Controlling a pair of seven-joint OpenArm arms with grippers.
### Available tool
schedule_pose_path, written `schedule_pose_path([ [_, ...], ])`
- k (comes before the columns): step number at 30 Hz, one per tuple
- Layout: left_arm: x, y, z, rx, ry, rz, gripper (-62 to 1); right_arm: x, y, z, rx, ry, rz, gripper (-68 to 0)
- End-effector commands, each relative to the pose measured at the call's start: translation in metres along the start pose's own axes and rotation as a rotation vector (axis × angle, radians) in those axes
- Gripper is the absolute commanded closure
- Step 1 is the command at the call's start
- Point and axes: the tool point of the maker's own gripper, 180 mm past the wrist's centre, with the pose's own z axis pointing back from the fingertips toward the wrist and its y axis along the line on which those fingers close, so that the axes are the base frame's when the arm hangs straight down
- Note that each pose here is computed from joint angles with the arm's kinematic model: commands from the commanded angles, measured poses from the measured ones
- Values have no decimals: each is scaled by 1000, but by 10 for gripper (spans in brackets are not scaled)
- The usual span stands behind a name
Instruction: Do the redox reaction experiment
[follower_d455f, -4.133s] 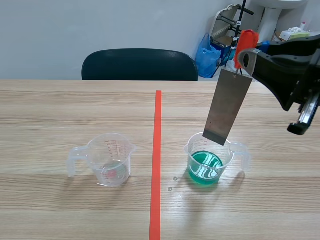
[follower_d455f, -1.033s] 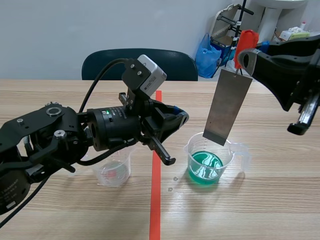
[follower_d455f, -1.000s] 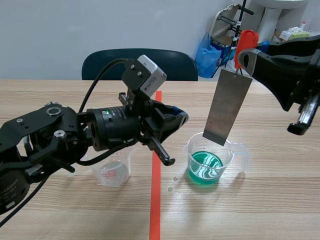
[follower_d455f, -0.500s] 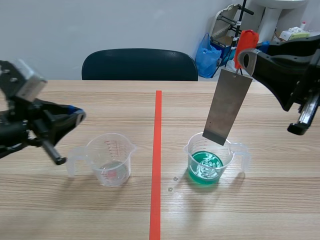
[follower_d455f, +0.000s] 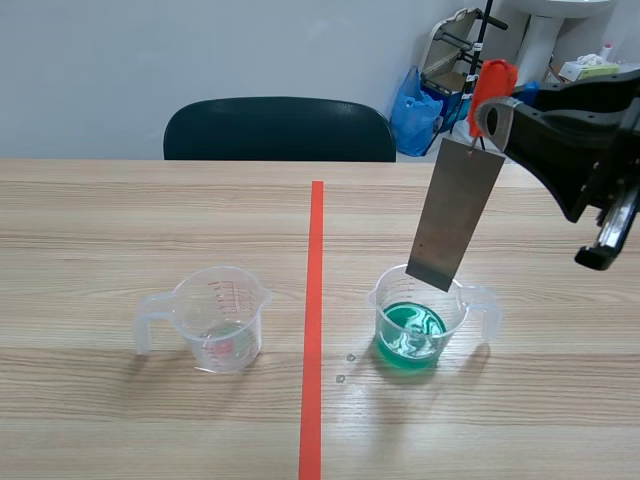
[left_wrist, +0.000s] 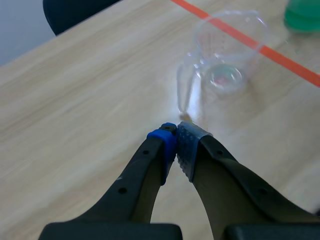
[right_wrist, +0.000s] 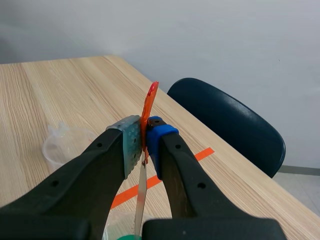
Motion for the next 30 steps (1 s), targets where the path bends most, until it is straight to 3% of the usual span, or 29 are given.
schedule_pose_path([
  [1,1,-8,11,18,-28,14,-30,13,-3,-2,6,-34,22,-6],
  [5,-2,-25,46,15,-14,-8,-32,13,-3,-2,7,-34,22,-7],
  [7,-8,-34,57,2,21,-20,-83,13,-3,-2,7,-34,22,-6],
  [9,-15,-43,66,-14,61,-25,-215,13,-3,-2,7,-34,22,-7],
  [13,-22,-53,77,-11,103,-3,-585,13,-3,-2,7,-34,22,-6],
  [14,-23,-54,79,-7,108,3,-623,13,-3,-2,7,-34,22,-6],
  [30,-24,-55,80,6,114,12,-623,13,-3,-2,7,-35,22,-6],
])
